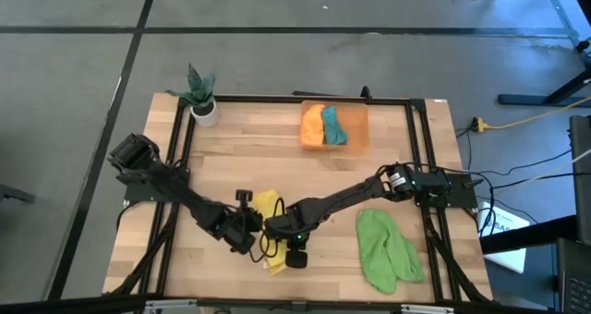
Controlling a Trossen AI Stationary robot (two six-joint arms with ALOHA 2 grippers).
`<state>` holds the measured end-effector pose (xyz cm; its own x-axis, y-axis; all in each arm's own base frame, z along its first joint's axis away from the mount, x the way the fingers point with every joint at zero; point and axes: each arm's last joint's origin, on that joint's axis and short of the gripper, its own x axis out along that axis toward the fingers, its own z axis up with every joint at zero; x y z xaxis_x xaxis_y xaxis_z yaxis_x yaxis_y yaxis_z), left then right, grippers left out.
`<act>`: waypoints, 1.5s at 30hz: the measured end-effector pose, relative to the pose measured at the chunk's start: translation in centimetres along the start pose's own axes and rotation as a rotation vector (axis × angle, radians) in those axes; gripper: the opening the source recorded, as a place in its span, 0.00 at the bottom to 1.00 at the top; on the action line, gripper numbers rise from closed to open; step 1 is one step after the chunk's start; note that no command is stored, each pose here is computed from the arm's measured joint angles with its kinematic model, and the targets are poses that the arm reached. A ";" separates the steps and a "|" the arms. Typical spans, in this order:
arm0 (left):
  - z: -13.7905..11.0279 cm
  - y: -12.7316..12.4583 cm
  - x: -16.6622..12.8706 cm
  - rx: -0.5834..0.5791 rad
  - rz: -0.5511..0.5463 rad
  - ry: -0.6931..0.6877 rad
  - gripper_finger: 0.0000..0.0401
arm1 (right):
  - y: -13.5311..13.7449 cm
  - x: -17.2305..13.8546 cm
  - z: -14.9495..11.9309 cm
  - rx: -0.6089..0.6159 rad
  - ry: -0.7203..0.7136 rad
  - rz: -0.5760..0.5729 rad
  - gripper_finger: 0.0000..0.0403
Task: Roll microfiber towels into tight, uniform cylinder then place into a basket
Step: Roll the yellow microfiber towel
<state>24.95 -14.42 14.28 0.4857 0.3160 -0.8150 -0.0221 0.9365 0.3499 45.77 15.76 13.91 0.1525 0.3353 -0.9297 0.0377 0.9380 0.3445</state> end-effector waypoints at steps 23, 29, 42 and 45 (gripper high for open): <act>0.1 -0.4 2.4 0.039 -0.071 0.059 0.02 | -0.8 -0.6 0.9 0.059 -0.016 0.048 0.31; 0.0 -0.4 2.3 0.041 -0.072 0.062 0.02 | -0.8 -2.1 1.7 0.053 -0.039 0.040 0.33; 0.0 -0.6 2.3 0.057 -0.097 0.067 0.02 | 2.7 -5.1 0.4 -0.010 -0.013 -0.214 0.34; 0.1 -0.6 2.3 0.066 -0.107 0.068 0.02 | 3.8 -4.7 -0.5 -0.005 0.010 -0.233 0.34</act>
<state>26.15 -14.25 12.20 0.4215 0.2266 -0.8780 0.0852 0.9541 0.2871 44.67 17.79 19.56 0.1300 0.1101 -0.9854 0.0658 0.9907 0.1193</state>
